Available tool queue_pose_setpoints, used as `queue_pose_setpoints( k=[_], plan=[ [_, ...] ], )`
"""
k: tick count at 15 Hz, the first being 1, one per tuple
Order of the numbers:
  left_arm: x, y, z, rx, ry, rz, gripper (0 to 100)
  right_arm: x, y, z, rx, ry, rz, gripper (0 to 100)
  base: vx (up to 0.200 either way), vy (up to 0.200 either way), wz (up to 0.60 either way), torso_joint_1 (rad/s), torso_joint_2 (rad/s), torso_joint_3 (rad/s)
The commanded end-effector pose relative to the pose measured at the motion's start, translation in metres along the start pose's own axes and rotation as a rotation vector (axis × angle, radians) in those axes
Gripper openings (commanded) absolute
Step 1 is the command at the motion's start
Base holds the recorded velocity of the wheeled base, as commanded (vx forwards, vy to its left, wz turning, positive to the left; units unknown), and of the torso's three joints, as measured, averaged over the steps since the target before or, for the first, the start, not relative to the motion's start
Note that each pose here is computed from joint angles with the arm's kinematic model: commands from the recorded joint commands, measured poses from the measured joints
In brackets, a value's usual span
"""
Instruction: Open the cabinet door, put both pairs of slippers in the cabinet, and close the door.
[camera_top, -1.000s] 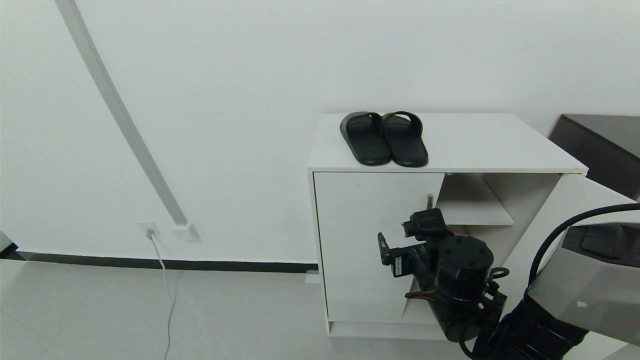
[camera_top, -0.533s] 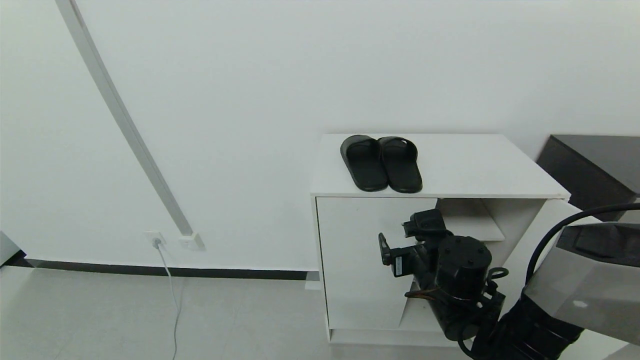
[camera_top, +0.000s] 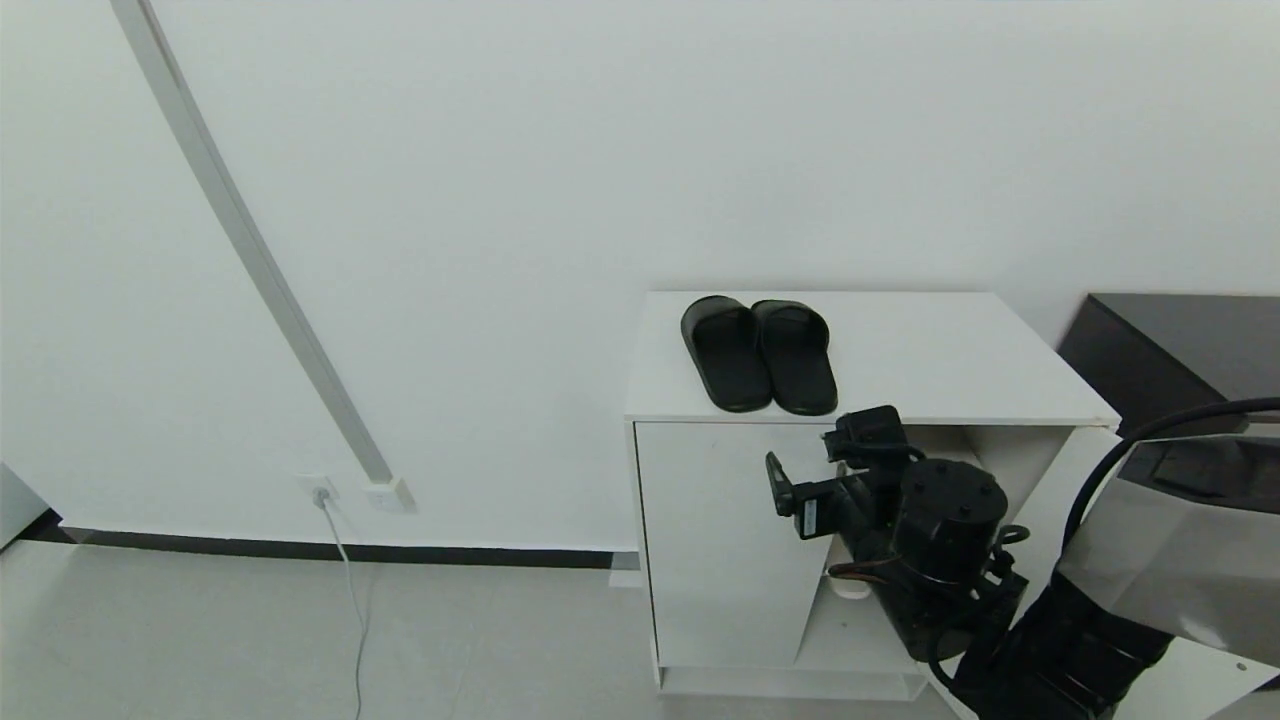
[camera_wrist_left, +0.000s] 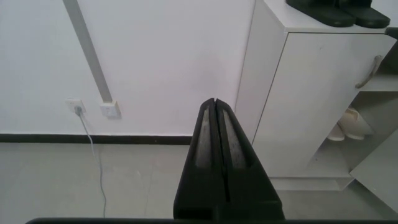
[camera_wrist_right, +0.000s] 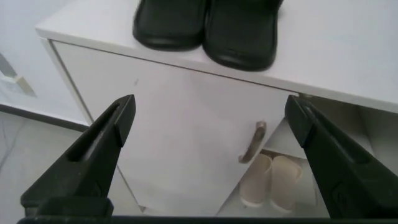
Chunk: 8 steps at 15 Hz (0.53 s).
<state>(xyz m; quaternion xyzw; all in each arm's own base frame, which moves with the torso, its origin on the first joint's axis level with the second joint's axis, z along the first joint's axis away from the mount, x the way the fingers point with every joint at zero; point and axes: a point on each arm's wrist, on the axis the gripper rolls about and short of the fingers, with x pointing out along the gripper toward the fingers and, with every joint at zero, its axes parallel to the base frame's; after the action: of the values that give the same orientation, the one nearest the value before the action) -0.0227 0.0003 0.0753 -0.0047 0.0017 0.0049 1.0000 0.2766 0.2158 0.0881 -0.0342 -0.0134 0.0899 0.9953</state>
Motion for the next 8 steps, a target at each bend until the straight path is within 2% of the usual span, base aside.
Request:
queue_pose_setpoints(
  k=[1, 4, 8],
  plan=[
    [0.0, 0.0, 0.0, 0.0, 0.0, 0.002, 0, 0.002, -0.003, -0.001, -0.016, 0.0, -0.009, 100, 0.0, 0.0, 0.0, 0.0, 0.0, 0.0],
    [0.0, 0.0, 0.0, 0.003, 0.0, 0.001, 0, 0.016, -0.002, 0.007, -0.025, 0.002, -0.032, 100, 0.0, 0.0, 0.0, 0.0, 0.0, 0.0],
    [0.0, 0.0, 0.0, 0.005, 0.0, -0.001, 0, 0.036, 0.005, 0.054, 0.029, 0.055, -0.039, 100, 0.0, 0.0, 0.0, 0.0, 0.0, 0.0]
  ],
)
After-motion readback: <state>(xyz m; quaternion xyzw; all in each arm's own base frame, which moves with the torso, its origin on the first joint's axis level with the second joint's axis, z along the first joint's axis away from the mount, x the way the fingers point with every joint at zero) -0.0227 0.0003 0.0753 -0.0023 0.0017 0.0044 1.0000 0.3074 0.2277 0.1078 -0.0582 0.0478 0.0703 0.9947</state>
